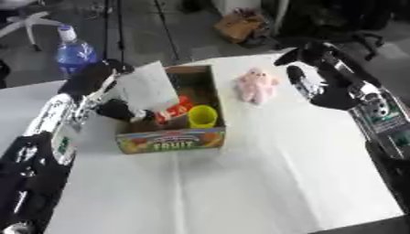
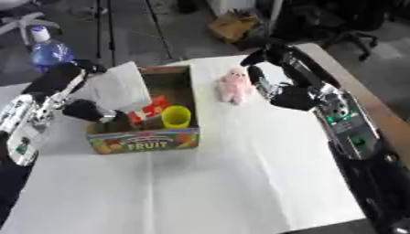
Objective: Pick up objects on the table and place them in the box.
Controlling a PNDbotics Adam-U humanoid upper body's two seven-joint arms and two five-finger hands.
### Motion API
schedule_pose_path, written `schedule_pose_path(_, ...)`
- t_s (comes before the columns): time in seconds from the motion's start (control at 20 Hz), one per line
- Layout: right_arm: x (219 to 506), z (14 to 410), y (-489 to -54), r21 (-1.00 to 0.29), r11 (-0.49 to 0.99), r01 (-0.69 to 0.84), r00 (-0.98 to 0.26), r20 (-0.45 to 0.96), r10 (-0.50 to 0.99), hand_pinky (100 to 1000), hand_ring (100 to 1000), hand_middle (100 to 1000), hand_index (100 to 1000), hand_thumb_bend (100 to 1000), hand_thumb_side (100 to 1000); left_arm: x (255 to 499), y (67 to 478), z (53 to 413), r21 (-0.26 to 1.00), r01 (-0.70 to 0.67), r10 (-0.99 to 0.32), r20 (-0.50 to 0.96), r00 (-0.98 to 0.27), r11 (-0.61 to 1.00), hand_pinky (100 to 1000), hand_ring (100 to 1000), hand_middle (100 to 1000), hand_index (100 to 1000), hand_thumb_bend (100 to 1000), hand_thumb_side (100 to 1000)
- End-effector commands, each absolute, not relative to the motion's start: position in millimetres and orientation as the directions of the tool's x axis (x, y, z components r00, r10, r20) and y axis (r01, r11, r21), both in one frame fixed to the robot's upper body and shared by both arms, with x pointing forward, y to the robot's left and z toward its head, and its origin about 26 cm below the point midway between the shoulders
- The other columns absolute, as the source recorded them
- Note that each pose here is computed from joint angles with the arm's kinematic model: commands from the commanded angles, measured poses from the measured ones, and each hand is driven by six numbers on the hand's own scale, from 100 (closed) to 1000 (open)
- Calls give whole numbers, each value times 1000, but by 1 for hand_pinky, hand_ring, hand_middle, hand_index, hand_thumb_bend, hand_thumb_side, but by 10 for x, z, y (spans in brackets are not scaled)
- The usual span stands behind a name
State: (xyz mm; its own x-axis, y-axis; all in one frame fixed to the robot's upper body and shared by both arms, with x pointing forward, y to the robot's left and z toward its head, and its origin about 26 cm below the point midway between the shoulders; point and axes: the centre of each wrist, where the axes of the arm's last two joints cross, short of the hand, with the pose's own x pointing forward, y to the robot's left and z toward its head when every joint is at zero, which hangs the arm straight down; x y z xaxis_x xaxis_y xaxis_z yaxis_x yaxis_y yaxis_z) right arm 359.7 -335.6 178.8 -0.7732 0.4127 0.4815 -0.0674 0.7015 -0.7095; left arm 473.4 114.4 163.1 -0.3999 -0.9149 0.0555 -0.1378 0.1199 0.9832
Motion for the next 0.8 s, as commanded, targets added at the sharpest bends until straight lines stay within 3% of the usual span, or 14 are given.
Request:
schedule_pose_path(0.05, 3597, 1924, -3345, -721, 691, -53, -797, 447, 406, 764, 721, 829, 929, 142, 508, 4770, 1107, 1709, 953, -266, -934, 44, -355, 146, 672, 667, 692, 873, 735, 674)
schedule_pose_path(0.15, 3599, 1926, -3339, -721, 691, -54, -798, 447, 404, 763, 720, 829, 929, 140, 510, 4781, 1105, 1667, 936, -315, -942, 44, -333, 155, 686, 694, 715, 873, 739, 696)
schedule_pose_path(0.2, 3600, 1925, -3337, -721, 690, -55, -798, 447, 404, 763, 720, 829, 929, 136, 513, 4787, 1111, 1660, 928, -337, -946, 46, -322, 160, 722, 748, 757, 873, 763, 738)
schedule_pose_path(0.4, 3607, 1922, -3332, -722, 689, -57, -798, 447, 403, 763, 719, 829, 929, 136, 513, 4804, 1153, 1637, 879, -437, -962, 74, -264, 188, 729, 752, 761, 873, 779, 757)
schedule_pose_path(0.8, 3611, 1919, -3336, -722, 690, -57, -797, 448, 404, 763, 719, 829, 929, 131, 514, 4825, 1203, 1545, 879, -429, -963, 104, -248, 205, 729, 756, 777, 877, 849, 791)
